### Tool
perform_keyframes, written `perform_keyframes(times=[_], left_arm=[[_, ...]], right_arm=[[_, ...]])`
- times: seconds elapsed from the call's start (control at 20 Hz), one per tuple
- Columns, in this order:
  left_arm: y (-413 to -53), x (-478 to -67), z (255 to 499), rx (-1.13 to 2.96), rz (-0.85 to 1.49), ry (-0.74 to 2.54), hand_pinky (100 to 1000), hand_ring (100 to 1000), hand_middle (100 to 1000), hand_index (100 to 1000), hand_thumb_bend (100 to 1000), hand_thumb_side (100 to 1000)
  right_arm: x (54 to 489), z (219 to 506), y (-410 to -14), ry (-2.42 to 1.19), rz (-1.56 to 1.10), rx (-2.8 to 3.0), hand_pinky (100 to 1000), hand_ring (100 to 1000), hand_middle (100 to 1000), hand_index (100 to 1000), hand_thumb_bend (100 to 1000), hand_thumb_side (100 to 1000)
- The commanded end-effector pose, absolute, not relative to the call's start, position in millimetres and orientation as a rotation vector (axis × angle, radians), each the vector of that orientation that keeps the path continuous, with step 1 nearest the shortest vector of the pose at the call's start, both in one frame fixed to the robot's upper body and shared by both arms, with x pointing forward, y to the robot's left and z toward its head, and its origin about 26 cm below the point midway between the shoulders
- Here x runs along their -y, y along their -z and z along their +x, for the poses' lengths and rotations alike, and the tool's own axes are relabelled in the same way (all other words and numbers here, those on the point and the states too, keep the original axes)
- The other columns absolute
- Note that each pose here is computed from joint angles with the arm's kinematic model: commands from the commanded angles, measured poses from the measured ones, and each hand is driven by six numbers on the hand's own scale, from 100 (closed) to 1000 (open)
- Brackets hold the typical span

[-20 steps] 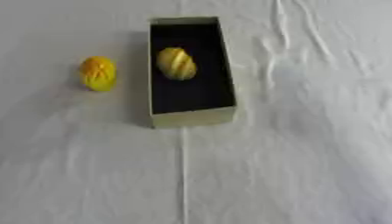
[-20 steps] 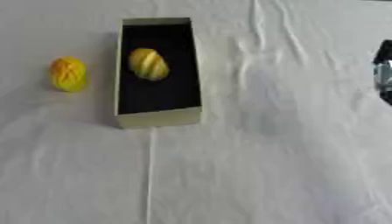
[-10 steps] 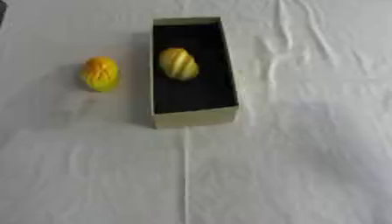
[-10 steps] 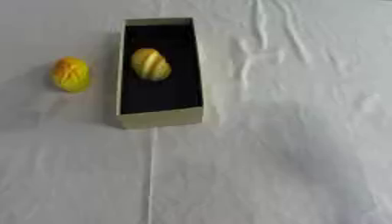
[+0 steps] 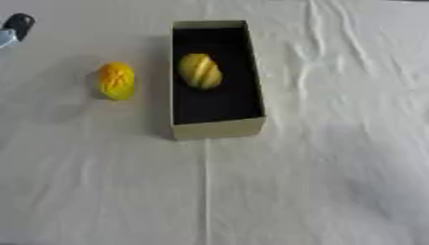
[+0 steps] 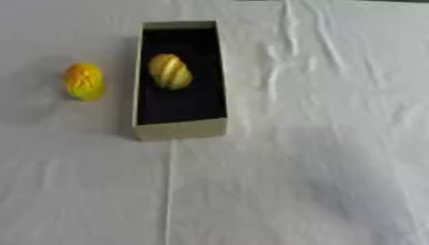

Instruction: Pick up objects on the table and place them in the box.

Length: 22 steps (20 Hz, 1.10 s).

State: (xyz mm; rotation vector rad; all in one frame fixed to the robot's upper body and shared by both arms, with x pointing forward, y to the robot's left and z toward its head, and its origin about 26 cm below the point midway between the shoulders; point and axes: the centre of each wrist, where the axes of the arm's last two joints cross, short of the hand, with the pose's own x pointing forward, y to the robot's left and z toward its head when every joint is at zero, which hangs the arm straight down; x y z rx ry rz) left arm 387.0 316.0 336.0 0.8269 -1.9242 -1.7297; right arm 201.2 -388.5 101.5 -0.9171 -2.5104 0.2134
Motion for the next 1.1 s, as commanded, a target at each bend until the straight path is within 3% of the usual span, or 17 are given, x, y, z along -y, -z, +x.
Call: perform_keyframes(times=[0.05, 0.3, 0.4, 0.7, 1.0, 1.1], left_arm=[[-339.7, -318.6, 396.7, 1.881, 0.928, 1.780, 893, 939, 862, 921, 196, 301], [-333.8, -311.3, 411.4, 1.801, 0.959, 1.849, 904, 951, 866, 923, 299, 216], [-330.1, -309.5, 417.5, 1.735, 0.966, 1.880, 906, 953, 871, 921, 330, 100], [-321.1, -301.7, 430.3, 1.660, 0.933, 1.917, 905, 951, 868, 917, 398, 100], [-318.0, -294.9, 434.0, 1.643, 0.897, 1.948, 907, 952, 872, 924, 353, 105], [-319.5, -292.0, 433.6, 1.650, 0.888, 1.957, 908, 953, 871, 927, 338, 299]], right_arm=[[386.4, 199.6, -104.3, -0.111, -0.903, 2.667, 887, 771, 726, 809, 100, 414], [383.5, 200.8, -103.0, -0.075, -0.909, 2.654, 888, 767, 722, 805, 100, 463], [382.4, 201.6, -102.9, -0.069, -0.903, 2.648, 889, 765, 719, 803, 100, 496], [379.5, 204.9, -104.1, -0.055, -0.879, 2.617, 891, 761, 713, 798, 100, 564], [379.3, 207.1, -106.3, -0.035, -0.859, 2.596, 892, 757, 707, 792, 100, 566], [379.3, 207.2, -106.4, -0.031, -0.854, 2.586, 892, 755, 705, 788, 100, 566]])
